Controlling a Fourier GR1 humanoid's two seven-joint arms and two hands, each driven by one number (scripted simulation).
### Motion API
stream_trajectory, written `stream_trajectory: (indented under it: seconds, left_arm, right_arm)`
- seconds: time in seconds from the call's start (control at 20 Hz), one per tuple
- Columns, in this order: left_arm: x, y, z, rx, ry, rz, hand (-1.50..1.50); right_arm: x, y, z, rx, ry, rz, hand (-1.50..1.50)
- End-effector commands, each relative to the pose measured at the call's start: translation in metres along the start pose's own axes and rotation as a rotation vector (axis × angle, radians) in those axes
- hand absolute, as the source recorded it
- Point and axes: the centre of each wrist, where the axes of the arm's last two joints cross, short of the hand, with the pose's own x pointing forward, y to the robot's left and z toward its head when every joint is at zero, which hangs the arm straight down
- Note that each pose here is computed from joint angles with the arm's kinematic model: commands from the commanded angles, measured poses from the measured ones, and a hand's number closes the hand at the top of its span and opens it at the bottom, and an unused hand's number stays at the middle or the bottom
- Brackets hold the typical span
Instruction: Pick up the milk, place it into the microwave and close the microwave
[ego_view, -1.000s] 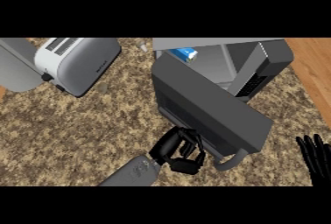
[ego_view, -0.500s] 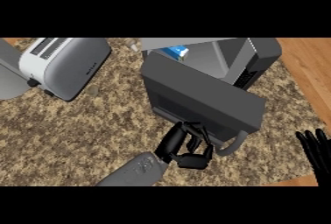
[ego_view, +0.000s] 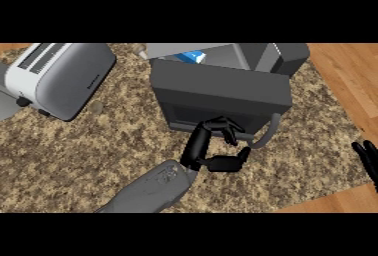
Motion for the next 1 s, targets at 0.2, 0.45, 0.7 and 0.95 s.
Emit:
stream_trajectory:
  seconds: [0.2, 0.45, 0.7, 0.95]
  left_arm:
    - [0.012, 0.006, -0.028, 0.133, 0.062, -0.014, -1.50]
    - [0.026, 0.012, -0.046, 0.236, 0.045, 0.046, -1.50]
    - [0.031, 0.014, -0.054, 0.285, 0.046, 0.058, -1.50]
    - [0.029, 0.014, -0.053, 0.306, 0.039, 0.065, -1.50]
  right_arm:
    - [0.047, -0.040, -0.037, 0.057, -0.090, 0.366, 1.50]
    - [0.059, -0.054, -0.046, 0.052, -0.104, 0.472, 1.50]
    - [0.065, -0.055, -0.058, 0.062, -0.121, 0.519, 1.50]
    - [0.066, -0.060, -0.064, 0.077, -0.128, 0.534, 1.50]
